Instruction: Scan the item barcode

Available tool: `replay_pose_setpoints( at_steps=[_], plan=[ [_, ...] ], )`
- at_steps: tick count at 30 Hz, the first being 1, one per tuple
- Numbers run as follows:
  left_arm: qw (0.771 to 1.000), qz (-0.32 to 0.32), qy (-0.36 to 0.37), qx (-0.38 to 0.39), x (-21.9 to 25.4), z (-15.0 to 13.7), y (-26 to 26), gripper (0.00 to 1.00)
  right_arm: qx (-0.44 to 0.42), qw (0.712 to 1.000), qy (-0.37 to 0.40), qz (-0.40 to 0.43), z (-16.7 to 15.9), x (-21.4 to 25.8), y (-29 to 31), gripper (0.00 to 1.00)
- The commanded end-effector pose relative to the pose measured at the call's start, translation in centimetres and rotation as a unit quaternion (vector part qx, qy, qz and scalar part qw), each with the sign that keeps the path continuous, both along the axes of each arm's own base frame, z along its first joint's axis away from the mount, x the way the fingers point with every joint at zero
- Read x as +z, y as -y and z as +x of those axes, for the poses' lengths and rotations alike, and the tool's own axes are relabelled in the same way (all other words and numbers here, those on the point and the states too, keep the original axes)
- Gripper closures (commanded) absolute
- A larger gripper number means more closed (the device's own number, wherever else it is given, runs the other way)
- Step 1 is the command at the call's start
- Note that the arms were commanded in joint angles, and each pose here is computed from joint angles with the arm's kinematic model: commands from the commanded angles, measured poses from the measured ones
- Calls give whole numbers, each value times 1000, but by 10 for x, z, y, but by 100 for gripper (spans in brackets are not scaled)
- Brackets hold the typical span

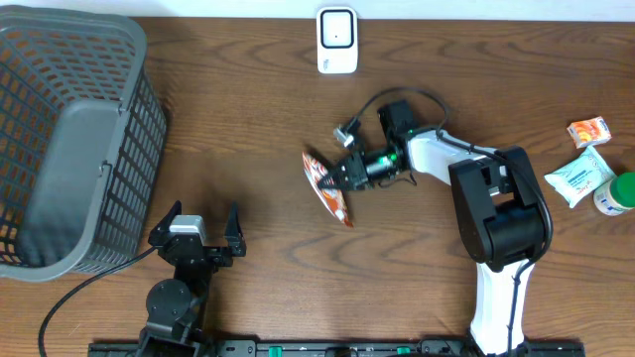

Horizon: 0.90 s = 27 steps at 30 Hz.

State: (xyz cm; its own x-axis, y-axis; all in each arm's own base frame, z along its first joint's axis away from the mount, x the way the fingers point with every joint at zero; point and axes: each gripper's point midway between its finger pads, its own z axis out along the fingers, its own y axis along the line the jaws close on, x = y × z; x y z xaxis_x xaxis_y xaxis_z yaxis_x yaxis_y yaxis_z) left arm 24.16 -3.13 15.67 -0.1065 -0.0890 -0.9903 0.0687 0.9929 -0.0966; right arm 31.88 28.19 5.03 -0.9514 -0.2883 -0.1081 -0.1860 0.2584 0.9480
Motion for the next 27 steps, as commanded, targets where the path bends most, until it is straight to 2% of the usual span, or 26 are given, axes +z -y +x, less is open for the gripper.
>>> replay_pose_setpoints(
  at_steps=[1, 7, 11, 12, 16, 18, 23, 27],
  plan=[
    [1000, 13, -20, 7, -17, 0, -2, 2, -5, 999, -9, -43, -14, -24, 11, 99],
    [1000, 13, -20, 7, -17, 0, -2, 2, -16, 994, -35, -104, -29, -52, 24, 99],
    [1000, 13, -20, 7, -17, 0, -2, 2, -49, 980, -49, -186, -22, -75, 39, 93],
    [1000, 13, -20, 7, -17, 0, -2, 2, -62, 975, -49, -210, -19, -82, 46, 90],
    [1000, 13, -20, 7, -17, 0, -2, 2, -107, 956, -55, -267, -3, -96, 75, 65],
    [1000, 13, -20, 7, -17, 0, -2, 2, -133, 949, -58, -281, 10, -96, 94, 60],
    [1000, 13, -20, 7, -17, 0, -2, 2, -183, 905, -69, -378, 28, -101, 148, 65],
    [1000, 13, -20, 7, -17, 0, -2, 2, -166, 894, -40, -414, 33, -77, 157, 68]
  ],
)
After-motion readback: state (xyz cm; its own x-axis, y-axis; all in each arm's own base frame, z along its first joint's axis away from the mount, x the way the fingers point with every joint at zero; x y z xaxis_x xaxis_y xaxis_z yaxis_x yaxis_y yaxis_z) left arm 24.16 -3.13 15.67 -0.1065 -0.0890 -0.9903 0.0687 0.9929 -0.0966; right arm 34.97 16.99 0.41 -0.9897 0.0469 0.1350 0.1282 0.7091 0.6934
